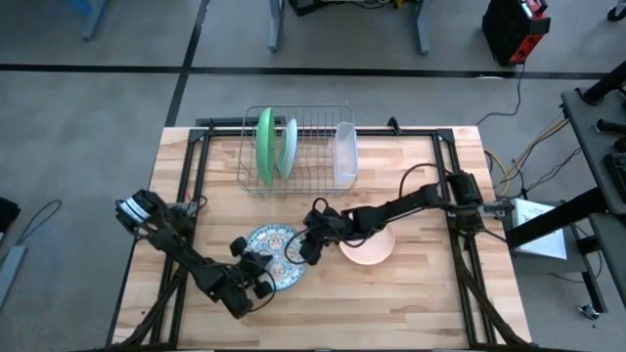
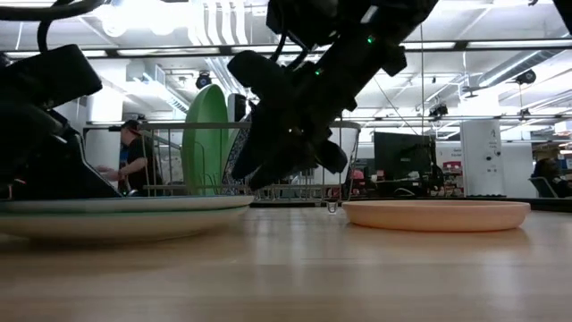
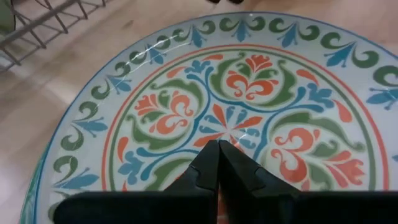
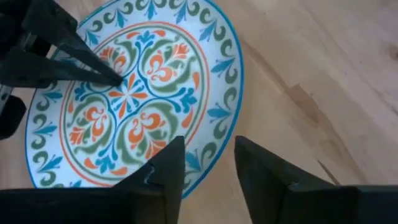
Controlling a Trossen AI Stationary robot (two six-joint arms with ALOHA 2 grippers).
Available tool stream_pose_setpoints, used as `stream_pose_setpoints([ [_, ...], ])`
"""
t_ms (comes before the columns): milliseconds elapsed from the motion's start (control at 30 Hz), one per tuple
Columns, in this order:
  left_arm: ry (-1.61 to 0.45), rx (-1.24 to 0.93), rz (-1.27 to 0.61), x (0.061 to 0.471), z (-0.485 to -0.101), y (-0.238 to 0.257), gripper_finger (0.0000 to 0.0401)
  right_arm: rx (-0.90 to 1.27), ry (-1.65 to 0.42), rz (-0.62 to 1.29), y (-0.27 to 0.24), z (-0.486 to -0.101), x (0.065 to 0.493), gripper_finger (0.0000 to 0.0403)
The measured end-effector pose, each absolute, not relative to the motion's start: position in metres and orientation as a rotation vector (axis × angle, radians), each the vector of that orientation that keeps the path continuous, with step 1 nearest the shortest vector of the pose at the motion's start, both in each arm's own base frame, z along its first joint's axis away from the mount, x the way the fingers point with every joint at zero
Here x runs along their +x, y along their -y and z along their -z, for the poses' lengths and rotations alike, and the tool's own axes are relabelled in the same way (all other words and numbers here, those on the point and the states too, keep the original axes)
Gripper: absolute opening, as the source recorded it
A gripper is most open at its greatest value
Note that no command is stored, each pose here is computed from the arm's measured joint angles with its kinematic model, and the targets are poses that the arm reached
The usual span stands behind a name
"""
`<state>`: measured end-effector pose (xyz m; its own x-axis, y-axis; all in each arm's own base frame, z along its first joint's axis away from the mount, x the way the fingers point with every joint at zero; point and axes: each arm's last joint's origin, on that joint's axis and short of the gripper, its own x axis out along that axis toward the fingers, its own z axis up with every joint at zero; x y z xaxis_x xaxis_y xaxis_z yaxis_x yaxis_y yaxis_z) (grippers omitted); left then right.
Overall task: Sort dishes
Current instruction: Put the white patterned plate into the dish rack
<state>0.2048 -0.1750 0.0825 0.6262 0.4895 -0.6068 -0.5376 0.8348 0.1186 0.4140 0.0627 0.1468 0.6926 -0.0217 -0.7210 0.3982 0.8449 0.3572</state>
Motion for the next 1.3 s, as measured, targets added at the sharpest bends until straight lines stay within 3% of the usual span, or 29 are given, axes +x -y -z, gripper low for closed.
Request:
stream_pose_setpoints([
  [233,-0.617,-0.060,-0.613,0.207,-0.074,0.176,0.0000,0.543,-0.798,0.252,-0.054,-0.141,0.413,0.0164],
  [533,-0.554,-0.070,-0.628,0.210,-0.067,0.177,0.0000,0.522,-0.829,0.258,-0.050,-0.117,0.419,0.0154],
  [700,-0.546,-0.076,-0.622,0.210,-0.071,0.177,0.0000,0.492,-0.800,0.235,-0.051,-0.113,0.423,0.0114],
  [900,-0.557,-0.086,-0.600,0.206,-0.090,0.176,0.0000,0.455,-0.753,0.271,-0.048,-0.123,0.424,0.0015],
  [1300,-0.353,-0.142,-0.627,0.204,-0.132,0.173,0.0000,0.388,-0.741,0.260,-0.049,-0.137,0.420,0.0000],
])
